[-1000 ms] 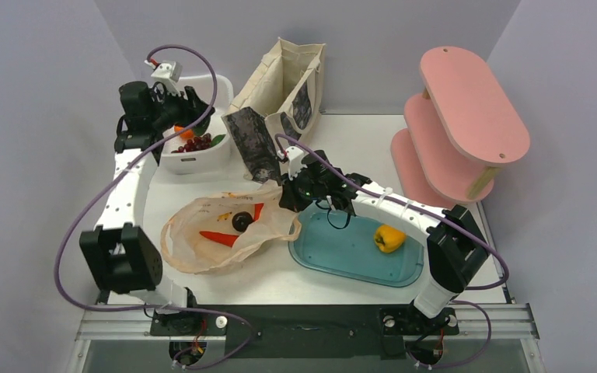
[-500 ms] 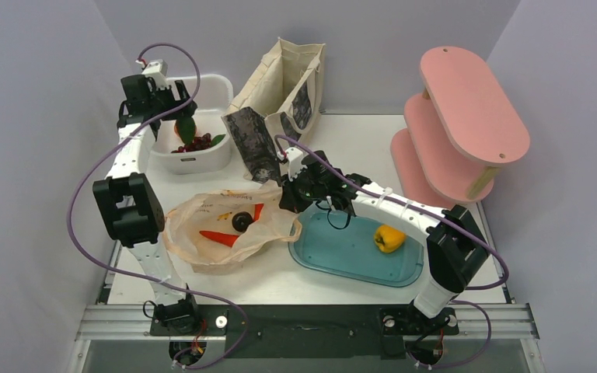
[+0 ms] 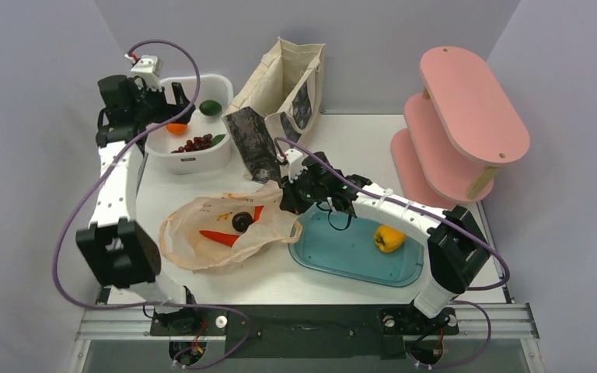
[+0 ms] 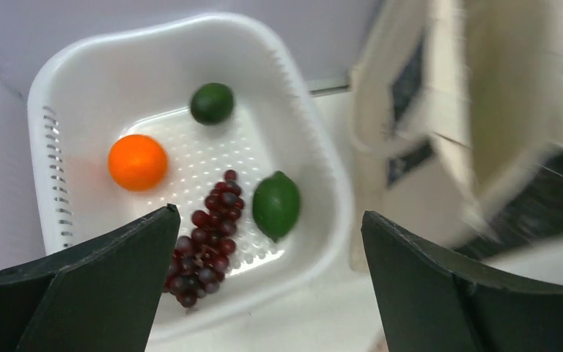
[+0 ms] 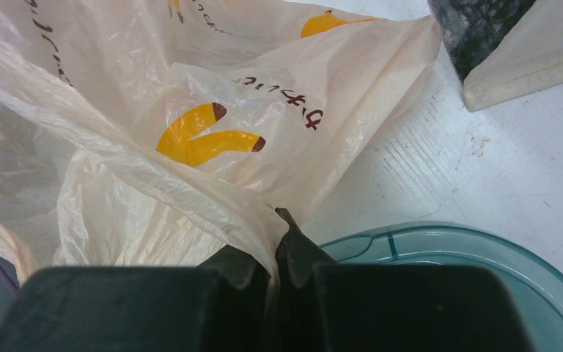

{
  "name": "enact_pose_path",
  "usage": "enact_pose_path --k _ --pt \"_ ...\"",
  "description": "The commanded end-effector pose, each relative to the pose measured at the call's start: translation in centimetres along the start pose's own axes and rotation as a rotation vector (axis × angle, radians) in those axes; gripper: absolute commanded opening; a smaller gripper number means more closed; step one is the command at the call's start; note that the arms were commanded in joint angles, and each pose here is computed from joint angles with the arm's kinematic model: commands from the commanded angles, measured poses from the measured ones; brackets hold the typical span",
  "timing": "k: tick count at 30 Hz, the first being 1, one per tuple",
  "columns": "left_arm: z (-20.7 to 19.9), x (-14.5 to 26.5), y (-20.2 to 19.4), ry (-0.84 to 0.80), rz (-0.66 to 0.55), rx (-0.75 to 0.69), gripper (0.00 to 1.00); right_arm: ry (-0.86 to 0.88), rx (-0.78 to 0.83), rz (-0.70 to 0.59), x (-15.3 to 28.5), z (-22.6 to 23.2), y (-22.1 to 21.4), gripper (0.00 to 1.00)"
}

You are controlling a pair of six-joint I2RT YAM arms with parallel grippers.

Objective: Untie the knot of the grocery bags and take out the mixed food

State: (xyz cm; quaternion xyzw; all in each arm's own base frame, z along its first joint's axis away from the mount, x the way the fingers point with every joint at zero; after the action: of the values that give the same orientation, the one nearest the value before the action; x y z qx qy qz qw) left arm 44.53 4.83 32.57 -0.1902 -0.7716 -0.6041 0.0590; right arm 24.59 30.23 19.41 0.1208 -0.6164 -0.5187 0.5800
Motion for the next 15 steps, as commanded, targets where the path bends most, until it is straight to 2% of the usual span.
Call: enact_pose_path --k 1,2,4,8,9,11,12,15 --pt "-7.3 12.1 1.4 -0.277 -0.106 -0.240 0.95 0.019 0.109 -0.118 1.7 1.7 3.0 0.00" --pt "-9.1 15.3 1.5 -0.312 -0.151 -0.292 0.95 0.022 0.123 -0.122 1.9 2.0 3.1 0.00" --pt "-10.6 18.5 -0.8 -0.356 -0.138 -0.340 0.95 0.038 0.177 -0.120 2.0 3.1 3.2 0.00" --pt "-13.0 24.0 -7.0 -0.504 -0.020 -0.445 0.97 0.047 0.253 -0.104 1.9 4.1 3.0 0.00" --pt "-13.4 25.8 -9.0 -0.558 0.013 -0.562 0.97 0.050 0.252 -0.099 1.9 4.2 2.9 0.00" --pt "-13.5 28.0 -12.8 -0.657 0.086 -0.727 0.97 0.055 0.247 -0.090 2.0 4.4 2.8 0.00" --pt "-13.3 28.3 -14.4 -0.668 0.135 -0.731 0.97 0.058 0.253 -0.089 2.2 4.5 2.7 0.00" --pt "-12.5 28.7 -16.5 -0.623 0.176 -0.766 0.97 0.060 0.296 -0.078 2.7 5.0 2.2 0.00"
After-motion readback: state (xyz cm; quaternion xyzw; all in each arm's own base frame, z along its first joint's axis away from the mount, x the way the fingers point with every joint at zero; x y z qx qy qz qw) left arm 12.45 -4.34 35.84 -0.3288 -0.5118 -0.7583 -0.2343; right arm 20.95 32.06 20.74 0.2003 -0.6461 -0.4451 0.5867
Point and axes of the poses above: each gripper's point midway between its finger pads, its own x axis back along the fingers, its own z axis along the line the jaws close on, y = z × x, the point moved 8 cm from there along x, back along the fingers, and after that the axes turned 8 degrees about x, right-handed, at the moved point
